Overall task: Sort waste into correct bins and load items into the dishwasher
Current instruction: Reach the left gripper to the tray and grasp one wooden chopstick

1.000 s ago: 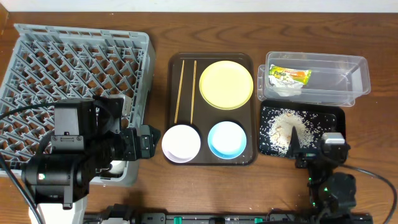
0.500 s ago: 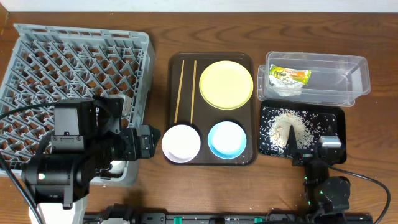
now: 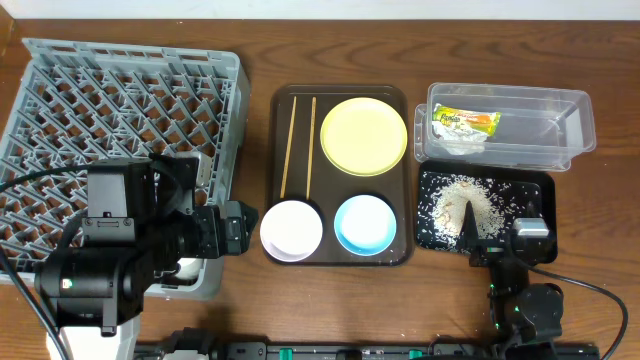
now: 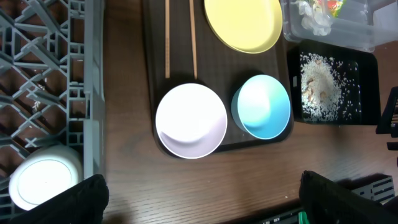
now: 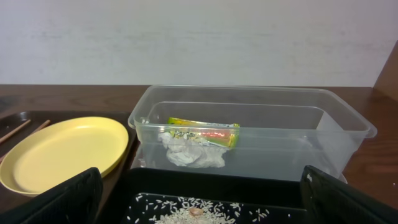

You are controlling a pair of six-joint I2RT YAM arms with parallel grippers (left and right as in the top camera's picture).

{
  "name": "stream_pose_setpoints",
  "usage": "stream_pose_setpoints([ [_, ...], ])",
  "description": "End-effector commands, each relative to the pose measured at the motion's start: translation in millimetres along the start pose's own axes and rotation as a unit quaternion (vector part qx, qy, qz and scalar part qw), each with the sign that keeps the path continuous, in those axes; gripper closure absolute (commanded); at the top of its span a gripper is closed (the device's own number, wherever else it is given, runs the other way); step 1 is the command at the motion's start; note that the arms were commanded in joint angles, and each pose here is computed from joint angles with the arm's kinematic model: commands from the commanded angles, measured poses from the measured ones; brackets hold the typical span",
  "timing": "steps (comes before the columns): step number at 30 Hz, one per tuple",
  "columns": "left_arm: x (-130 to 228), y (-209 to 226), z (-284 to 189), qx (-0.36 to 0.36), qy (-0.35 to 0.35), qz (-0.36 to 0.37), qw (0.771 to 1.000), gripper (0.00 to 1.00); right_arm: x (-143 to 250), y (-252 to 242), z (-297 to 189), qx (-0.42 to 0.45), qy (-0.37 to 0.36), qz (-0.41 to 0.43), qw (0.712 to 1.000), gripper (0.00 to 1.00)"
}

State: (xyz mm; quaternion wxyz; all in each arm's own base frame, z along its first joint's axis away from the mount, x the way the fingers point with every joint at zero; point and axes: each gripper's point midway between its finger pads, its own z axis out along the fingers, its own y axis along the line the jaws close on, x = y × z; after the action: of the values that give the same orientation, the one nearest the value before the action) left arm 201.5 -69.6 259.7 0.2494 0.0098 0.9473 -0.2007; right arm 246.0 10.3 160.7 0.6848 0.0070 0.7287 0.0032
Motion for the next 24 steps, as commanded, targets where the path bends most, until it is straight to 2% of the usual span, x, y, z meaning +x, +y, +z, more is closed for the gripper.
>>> stream_pose_setpoints([
  [1,-2.0,-2.7,-2.3,0.004,-0.004,0.008,1.0,0.02,-0.4,-3.0,-0.2,0.006,-0.003,-0.004,1.0,0.01],
  [3,-3.1,-3.5,-2.3,0.006,-0.006,0.003,1.0,0.02,-0.3,-3.0,-0.2,0.006,-0.003,-0.004,1.0,0.01],
  [14,-79.0,-16.7,-7.8,0.028,-0.147,0.044,0.988,0.01,-0.4,-3.0,-0.2,0.006,-0.003,-0.004,1.0,0.01],
  [17,-89.9,-12.4,16.7,0.016,-0.125,0.046,0.991,0.01,-0.3,-3.0,-0.2,0.006,-0.003,-0.004,1.0,0.01],
  [21,-94.8,9.1,82.6,-0.046,-0.049,0.05,0.996,0.04,-0.4,-3.0,-0.2,0.006,-0.003,-0.004,1.0,0.01],
  [24,-98.8,11.5,131.2,-0.062,-0.011,0.08,0.995,0.12,-0.4,-3.0,-0.2,0.006,-0.003,-0.004,1.0,0.01],
])
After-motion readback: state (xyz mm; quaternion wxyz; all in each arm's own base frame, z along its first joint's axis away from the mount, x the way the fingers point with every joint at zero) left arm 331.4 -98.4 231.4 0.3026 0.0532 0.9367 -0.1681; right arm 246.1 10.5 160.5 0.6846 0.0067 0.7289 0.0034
